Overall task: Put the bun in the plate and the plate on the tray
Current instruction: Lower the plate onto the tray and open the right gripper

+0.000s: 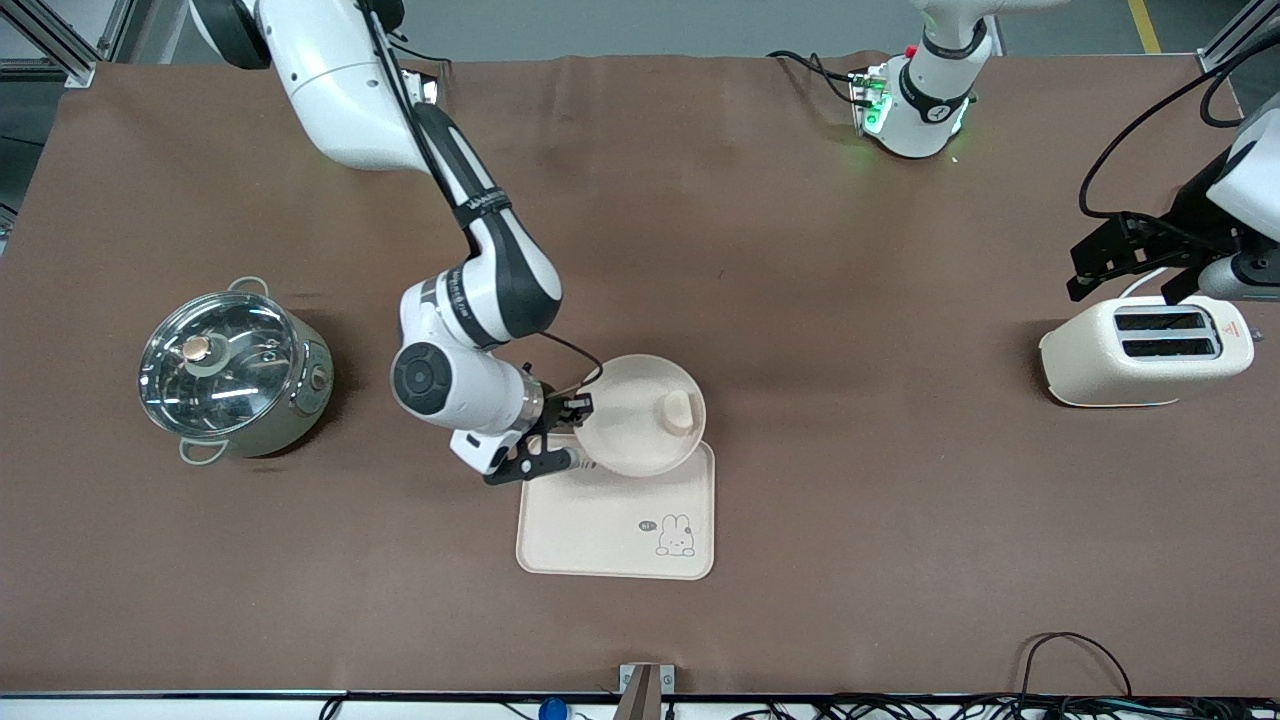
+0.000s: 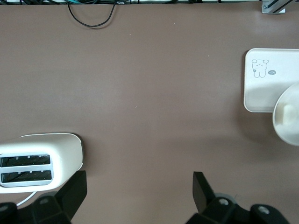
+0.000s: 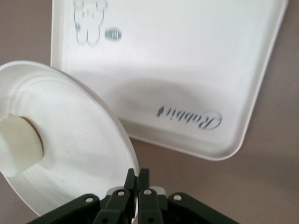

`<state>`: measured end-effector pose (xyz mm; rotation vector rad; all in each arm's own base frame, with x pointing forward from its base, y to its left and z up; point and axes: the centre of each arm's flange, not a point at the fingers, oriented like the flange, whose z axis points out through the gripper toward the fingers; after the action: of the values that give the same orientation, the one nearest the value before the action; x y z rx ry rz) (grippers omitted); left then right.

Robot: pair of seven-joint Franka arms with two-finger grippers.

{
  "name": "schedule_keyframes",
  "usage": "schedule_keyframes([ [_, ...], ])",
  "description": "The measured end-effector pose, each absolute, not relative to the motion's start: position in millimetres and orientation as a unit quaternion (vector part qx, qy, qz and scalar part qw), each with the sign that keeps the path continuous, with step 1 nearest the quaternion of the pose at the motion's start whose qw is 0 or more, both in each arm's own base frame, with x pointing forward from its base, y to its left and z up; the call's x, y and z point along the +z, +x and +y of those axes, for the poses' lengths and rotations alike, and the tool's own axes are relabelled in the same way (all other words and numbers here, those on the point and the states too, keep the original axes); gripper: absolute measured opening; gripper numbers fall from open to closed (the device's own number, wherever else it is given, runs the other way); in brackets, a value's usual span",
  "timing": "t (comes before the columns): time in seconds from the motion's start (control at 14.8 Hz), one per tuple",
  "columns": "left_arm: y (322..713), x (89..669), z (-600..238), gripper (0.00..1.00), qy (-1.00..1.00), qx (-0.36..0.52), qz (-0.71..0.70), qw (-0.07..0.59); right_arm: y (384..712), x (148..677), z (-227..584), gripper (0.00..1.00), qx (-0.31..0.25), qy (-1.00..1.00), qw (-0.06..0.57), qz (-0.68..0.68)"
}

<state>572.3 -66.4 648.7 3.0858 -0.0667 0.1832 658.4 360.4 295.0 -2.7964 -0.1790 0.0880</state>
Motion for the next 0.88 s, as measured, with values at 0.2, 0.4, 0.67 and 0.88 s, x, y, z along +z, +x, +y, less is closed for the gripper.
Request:
schedule_keyframes([
  [0.2, 572.3, 648.8, -66.3, 1.0, 0.998, 0.059, -0.022, 0.025, 684.5, 289.9, 346.9, 0.04, 0.017, -0.983, 0.181, -0.039],
  [0.4, 572.5, 648.8, -66.3, 1.0, 0.998, 0.059, -0.022, 0.025, 703.5, 260.5, 338.3, 0.04, 0.006, -0.982, 0.187, -0.022],
  [0.67, 573.0, 648.1, -63.6, 1.0, 0.998, 0.058, -0.019, 0.025, 712.1, 224.0, 331.8, 0.04, 0.006, -0.98, 0.199, -0.002],
  [0.88, 573.9, 647.4, -58.4, 1.0, 0.998, 0.057, -0.015, 0.024, 716.7, 207.5, 318.7, 0.04, 0.015, -0.978, 0.206, 0.011],
])
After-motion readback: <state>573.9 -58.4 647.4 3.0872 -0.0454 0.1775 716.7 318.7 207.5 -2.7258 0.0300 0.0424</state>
